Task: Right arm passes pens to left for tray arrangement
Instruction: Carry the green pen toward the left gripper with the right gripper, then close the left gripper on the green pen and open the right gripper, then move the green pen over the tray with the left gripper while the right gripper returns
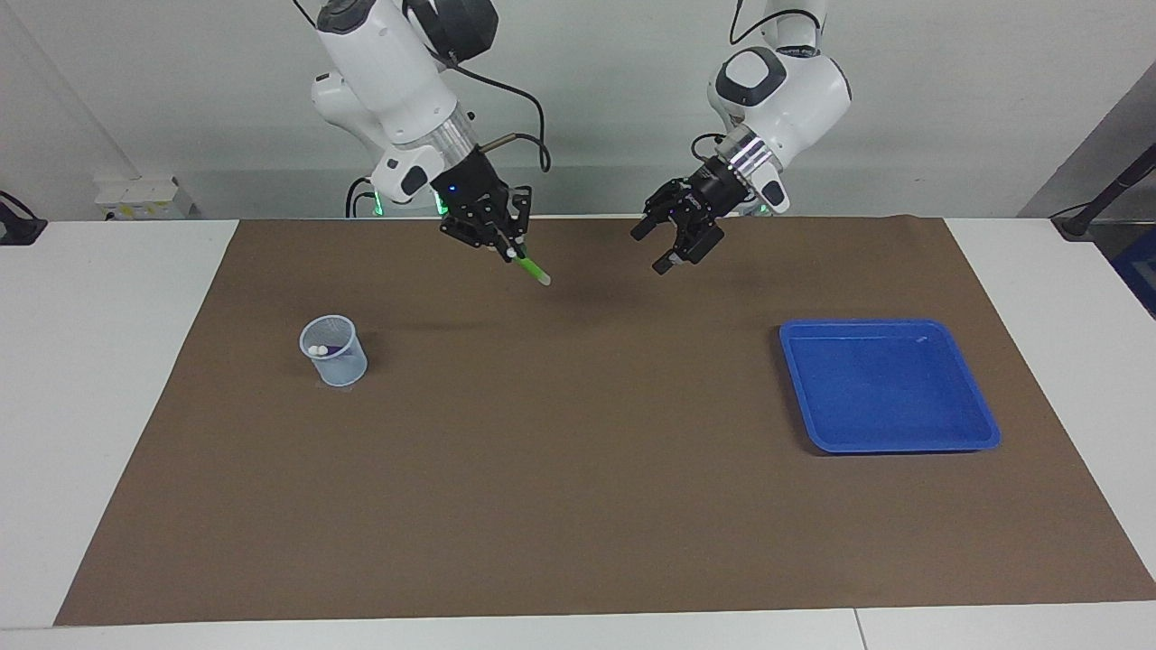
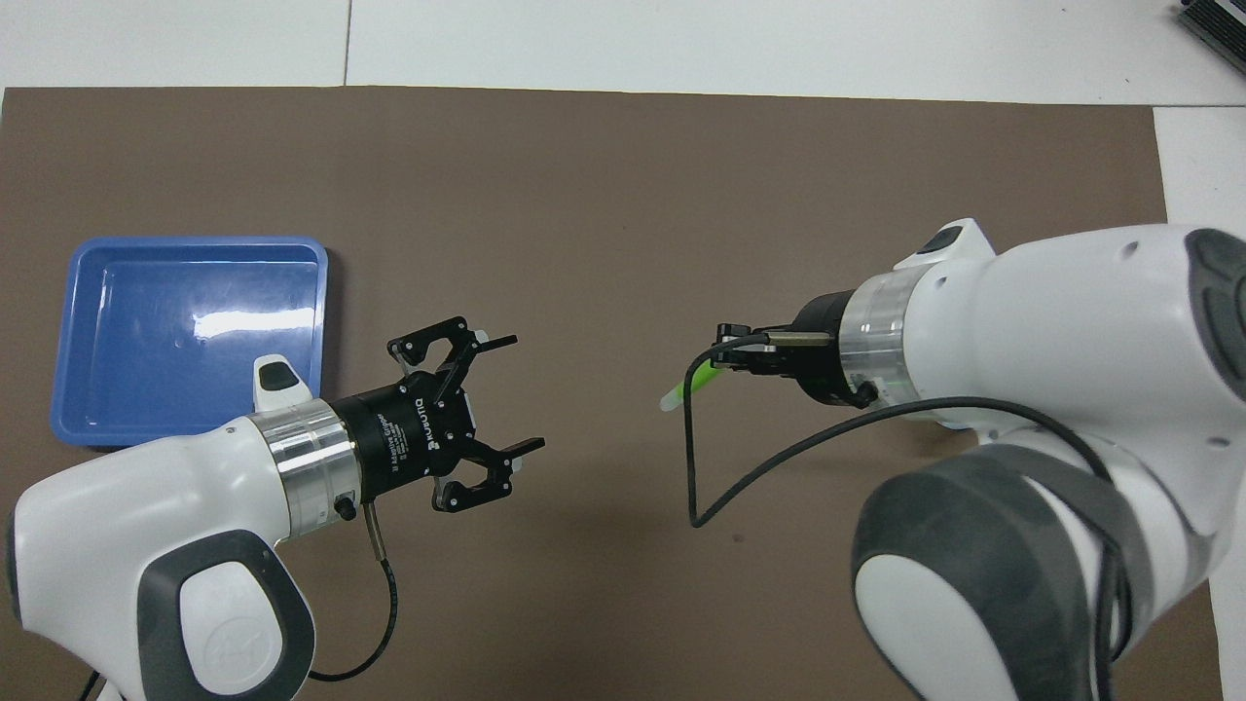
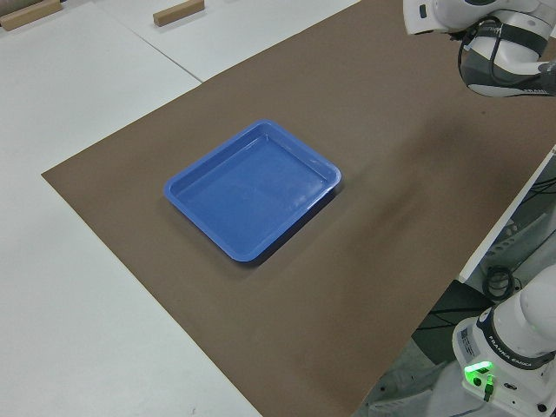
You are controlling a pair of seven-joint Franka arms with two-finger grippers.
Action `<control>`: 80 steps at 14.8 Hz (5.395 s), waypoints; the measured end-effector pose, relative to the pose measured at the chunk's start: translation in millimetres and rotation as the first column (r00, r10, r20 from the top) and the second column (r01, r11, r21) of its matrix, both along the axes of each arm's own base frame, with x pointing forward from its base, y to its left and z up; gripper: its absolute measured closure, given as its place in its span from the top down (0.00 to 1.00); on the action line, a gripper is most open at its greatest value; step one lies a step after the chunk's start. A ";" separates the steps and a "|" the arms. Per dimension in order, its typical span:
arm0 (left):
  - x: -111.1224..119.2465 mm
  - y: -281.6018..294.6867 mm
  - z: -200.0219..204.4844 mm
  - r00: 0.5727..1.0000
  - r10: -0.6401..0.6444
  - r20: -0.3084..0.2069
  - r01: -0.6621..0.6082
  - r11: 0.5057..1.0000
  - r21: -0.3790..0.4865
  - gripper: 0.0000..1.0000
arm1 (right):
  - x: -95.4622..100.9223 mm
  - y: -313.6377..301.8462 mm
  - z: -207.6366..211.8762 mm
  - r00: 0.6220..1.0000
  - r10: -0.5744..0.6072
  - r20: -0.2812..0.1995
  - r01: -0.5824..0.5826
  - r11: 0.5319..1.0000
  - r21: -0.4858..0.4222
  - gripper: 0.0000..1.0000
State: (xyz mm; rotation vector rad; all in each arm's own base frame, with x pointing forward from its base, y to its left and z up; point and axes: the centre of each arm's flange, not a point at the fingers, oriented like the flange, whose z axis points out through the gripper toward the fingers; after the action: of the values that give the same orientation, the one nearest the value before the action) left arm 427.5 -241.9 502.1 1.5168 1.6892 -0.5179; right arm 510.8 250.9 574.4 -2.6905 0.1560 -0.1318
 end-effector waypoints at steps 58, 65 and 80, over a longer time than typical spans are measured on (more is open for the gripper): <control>-17.5 -52.5 -8.0 0.996 0.088 0.002 -0.088 0.996 0.021 0.18 | -38.4 65.7 -19.2 0.975 -0.222 -0.011 0.222 0.969 0.111 0.19; -17.4 -52.4 -8.0 0.997 0.075 0.018 -0.076 0.997 0.027 0.18 | -38.8 65.8 -19.2 0.975 -0.221 -0.011 0.221 0.969 0.111 0.19; -13.3 -38.2 0.5 0.998 -0.059 0.033 0.058 0.997 0.050 0.18 | -35.8 60.3 -20.0 0.973 -0.232 -0.012 0.232 0.966 0.114 0.75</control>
State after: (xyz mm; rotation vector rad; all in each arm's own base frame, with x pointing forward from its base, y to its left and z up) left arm 414.2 -280.1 502.7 1.6056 1.6463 -0.4813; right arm 475.0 311.2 554.3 -2.5499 0.4644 -0.1894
